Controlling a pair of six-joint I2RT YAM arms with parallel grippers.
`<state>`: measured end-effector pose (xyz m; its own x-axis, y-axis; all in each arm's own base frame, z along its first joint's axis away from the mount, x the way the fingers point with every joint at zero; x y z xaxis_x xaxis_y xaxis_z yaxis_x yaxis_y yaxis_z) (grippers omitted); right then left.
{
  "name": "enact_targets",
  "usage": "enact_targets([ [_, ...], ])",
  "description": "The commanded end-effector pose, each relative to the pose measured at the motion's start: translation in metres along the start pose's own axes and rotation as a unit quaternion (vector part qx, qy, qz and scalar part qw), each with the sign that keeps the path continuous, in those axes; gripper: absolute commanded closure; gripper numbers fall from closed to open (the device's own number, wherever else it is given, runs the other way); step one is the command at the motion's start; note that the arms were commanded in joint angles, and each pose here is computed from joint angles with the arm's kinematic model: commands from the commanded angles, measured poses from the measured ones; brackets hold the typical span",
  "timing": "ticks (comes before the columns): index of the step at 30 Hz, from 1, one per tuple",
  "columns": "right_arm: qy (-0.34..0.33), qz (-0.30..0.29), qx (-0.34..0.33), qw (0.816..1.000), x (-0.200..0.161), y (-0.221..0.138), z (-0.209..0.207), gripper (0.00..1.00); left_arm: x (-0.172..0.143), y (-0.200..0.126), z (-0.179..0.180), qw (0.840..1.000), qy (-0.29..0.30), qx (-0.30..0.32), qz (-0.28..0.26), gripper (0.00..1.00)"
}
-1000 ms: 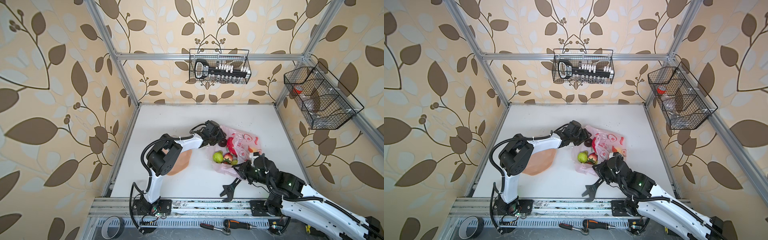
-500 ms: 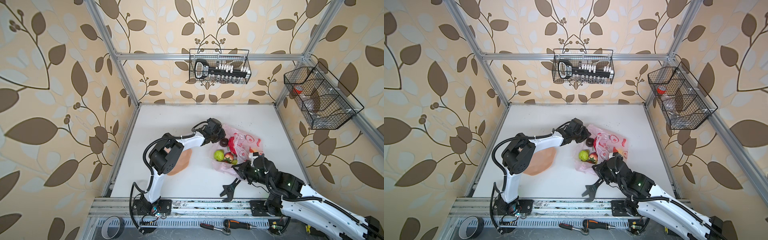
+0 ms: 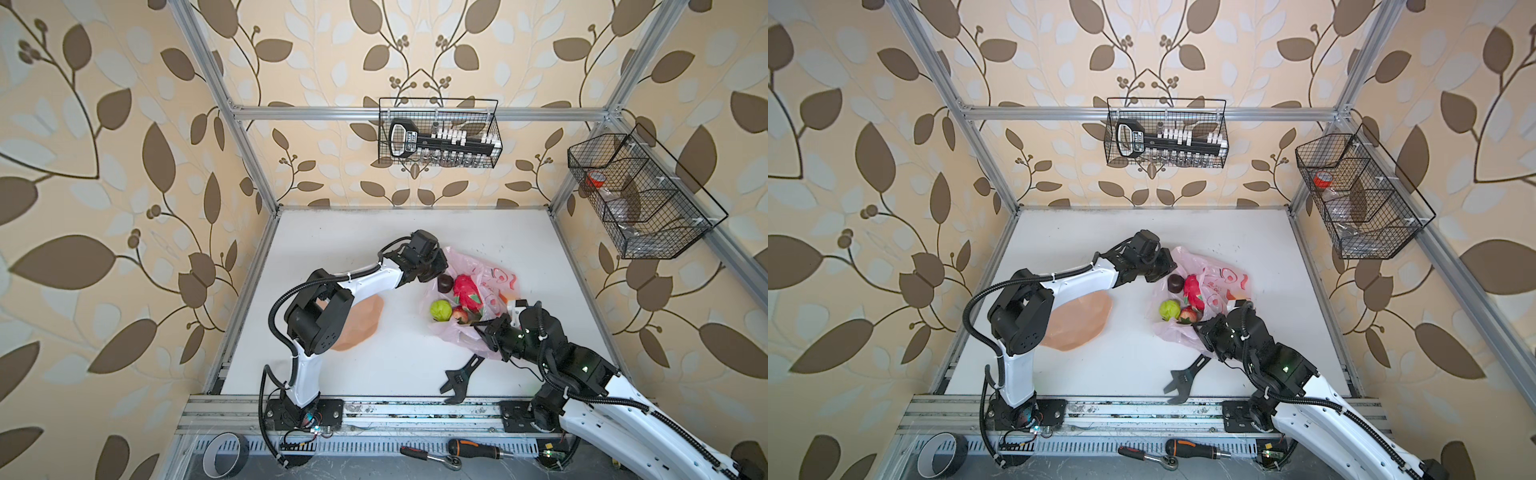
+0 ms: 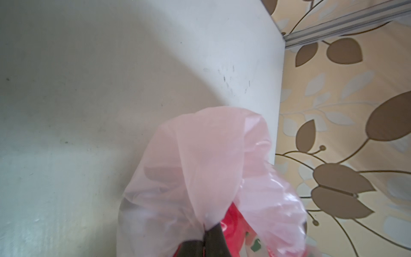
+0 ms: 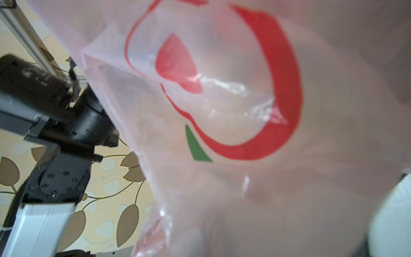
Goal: Place the fruits into the plastic bag
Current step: Pick up the plastic bag from the center of the table.
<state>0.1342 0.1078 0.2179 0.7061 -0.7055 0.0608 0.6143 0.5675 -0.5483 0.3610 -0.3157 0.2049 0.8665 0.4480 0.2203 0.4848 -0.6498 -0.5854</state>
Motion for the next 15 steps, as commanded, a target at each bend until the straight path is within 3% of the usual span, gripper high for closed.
enact_targets([
  [1,-0.013,0.025,0.008,1.000,0.005,-0.008,0.010,1.00,0.022,-0.049,-0.037,0.997,0.020,-0.065,-0.032,1.00],
  [15,-0.088,0.036,-0.022,0.995,0.050,-0.022,0.050,1.00,0.072,-0.123,-0.081,0.984,-0.023,-0.172,-0.034,1.00],
])
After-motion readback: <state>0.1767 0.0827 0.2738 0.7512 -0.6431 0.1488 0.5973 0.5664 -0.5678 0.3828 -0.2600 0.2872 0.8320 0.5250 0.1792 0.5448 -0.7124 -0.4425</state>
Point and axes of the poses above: each gripper's point midway between its finger pads, its own y axis out along the fingers, its own z axis along the line the jaws close on, x = y × z, the point moved 9 cm from there along -y, back along the fingers, and after that the axes turned 3 degrees about -y, right-handed, at the moved point
